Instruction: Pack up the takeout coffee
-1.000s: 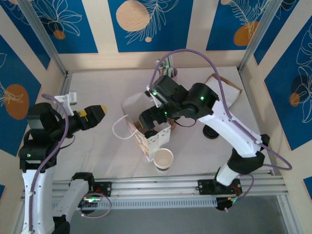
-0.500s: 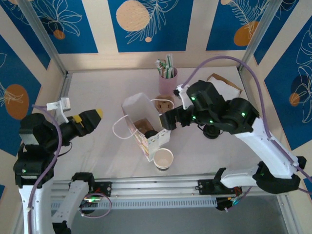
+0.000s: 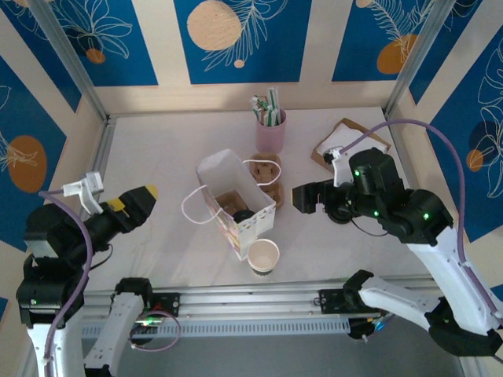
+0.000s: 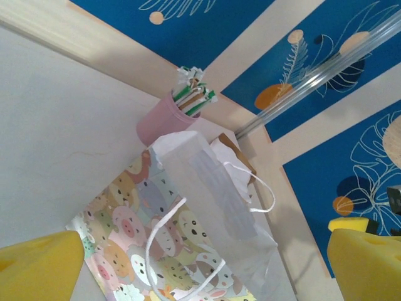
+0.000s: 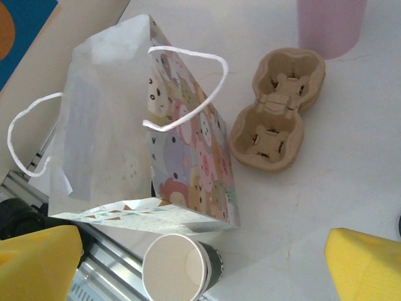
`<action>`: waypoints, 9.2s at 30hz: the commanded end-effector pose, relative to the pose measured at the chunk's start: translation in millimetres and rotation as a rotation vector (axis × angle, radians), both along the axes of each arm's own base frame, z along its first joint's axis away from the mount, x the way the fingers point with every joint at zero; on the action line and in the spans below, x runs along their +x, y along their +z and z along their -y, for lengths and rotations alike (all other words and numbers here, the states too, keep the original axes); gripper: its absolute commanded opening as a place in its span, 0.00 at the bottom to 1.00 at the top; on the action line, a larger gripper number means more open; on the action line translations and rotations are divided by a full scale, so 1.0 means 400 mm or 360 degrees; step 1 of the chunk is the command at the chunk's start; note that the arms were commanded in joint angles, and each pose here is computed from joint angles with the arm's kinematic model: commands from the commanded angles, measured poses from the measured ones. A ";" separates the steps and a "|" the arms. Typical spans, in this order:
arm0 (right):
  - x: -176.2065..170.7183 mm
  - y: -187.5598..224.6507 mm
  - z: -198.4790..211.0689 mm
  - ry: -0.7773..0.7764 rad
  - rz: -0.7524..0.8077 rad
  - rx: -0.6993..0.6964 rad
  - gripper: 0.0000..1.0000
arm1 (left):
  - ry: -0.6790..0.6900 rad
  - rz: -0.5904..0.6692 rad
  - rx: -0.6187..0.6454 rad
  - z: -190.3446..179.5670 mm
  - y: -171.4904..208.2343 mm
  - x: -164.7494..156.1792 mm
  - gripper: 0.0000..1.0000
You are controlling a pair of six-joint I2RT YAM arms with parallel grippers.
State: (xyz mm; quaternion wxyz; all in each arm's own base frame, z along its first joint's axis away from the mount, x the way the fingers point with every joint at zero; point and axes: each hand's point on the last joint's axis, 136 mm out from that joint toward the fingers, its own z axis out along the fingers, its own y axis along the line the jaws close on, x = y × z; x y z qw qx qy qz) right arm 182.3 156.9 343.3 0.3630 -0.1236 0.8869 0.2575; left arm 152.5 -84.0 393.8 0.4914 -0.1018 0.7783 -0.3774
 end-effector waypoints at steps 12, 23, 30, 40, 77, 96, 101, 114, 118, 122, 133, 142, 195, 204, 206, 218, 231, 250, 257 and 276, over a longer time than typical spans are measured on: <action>0.069 -0.073 0.019 -0.0174 -0.0158 0.0266 0.99 | 0.0053 -0.0081 -0.0030 -0.007 -0.096 0.088 1.00; 0.121 -0.071 0.063 -0.0329 -0.0155 0.0344 0.99 | -0.0084 -0.0077 -0.0081 0.031 -0.071 0.186 1.00; 0.148 -0.070 0.071 -0.0328 -0.0120 0.0323 0.99 | -0.0140 -0.0049 -0.0101 0.046 -0.040 0.242 1.00; 0.196 -0.073 0.088 -0.0421 -0.0137 0.0242 0.99 | -0.0257 -0.0088 -0.0077 0.100 -0.040 0.328 1.00; 0.215 0.045 0.076 -0.0127 -0.0157 0.0684 0.90 | -0.0399 -0.0074 0.0154 0.142 -0.034 0.217 1.00; 0.342 -0.005 0.016 -0.0053 -0.0124 0.0442 0.76 | -0.0471 -0.0089 0.0273 0.203 -0.053 0.456 1.00; 0.368 -0.028 0.017 -0.0080 -0.0153 0.0423 0.74 | -0.0503 -0.0105 0.0270 0.223 -0.071 0.509 1.00; 0.484 -0.016 0.000 -0.0118 -0.0062 0.0424 0.50 | -0.0606 -0.0189 0.0234 0.273 -0.129 0.616 1.00; 0.542 -0.019 -0.017 -0.0113 -0.0031 0.0351 0.43 | -0.0604 -0.0200 0.0267 0.275 -0.145 0.641 1.00; 0.607 -0.038 -0.038 -0.0103 -0.0001 0.0229 0.36 | -0.0602 -0.0212 0.0284 0.279 -0.163 0.671 1.00; 0.766 -0.103 -0.084 -0.0058 0.0046 -0.0026 0.27 | -0.0613 -0.0230 0.0279 0.294 -0.196 0.728 1.00; 0.833 -0.165 -0.131 0.0000 -0.0009 -0.0074 0.27 | -0.0624 -0.0237 0.0275 0.297 -0.211 0.726 1.00; 0.880 -0.200 -0.105 -0.0059 -0.0081 -0.0130 0.10 | -0.0640 -0.0225 0.0253 0.300 -0.209 0.717 1.00; 0.870 -0.197 -0.106 -0.0044 -0.0076 -0.0170 0.13 | -0.0640 -0.0228 0.0247 0.302 -0.211 0.718 1.00; 0.869 -0.197 -0.106 -0.0040 -0.0079 -0.0172 0.17 | -0.0641 -0.0229 0.0242 0.303 -0.213 0.719 1.00; 0.857 -0.205 -0.100 -0.0040 -0.0101 -0.0187 0.23 | -0.0646 -0.0229 0.0230 0.305 -0.215 0.719 1.00; 0.893 -0.225 -0.105 -0.0035 -0.0161 -0.0112 0.24 | -0.0651 -0.0233 0.0225 0.306 -0.221 0.719 1.00; 0.903 -0.217 -0.103 -0.0039 -0.0152 -0.0102 0.21 | -0.0651 -0.0234 0.0218 0.308 -0.226 0.722 1.00; 0.905 -0.224 -0.105 -0.0036 -0.0161 -0.0095 0.15 | -0.0653 -0.0239 0.0216 0.308 -0.229 0.722 1.00; 0.898 -0.144 -0.096 -0.0060 -0.0054 -0.0098 0.00 | -0.0652 -0.0224 0.0215 0.307 -0.219 0.719 1.00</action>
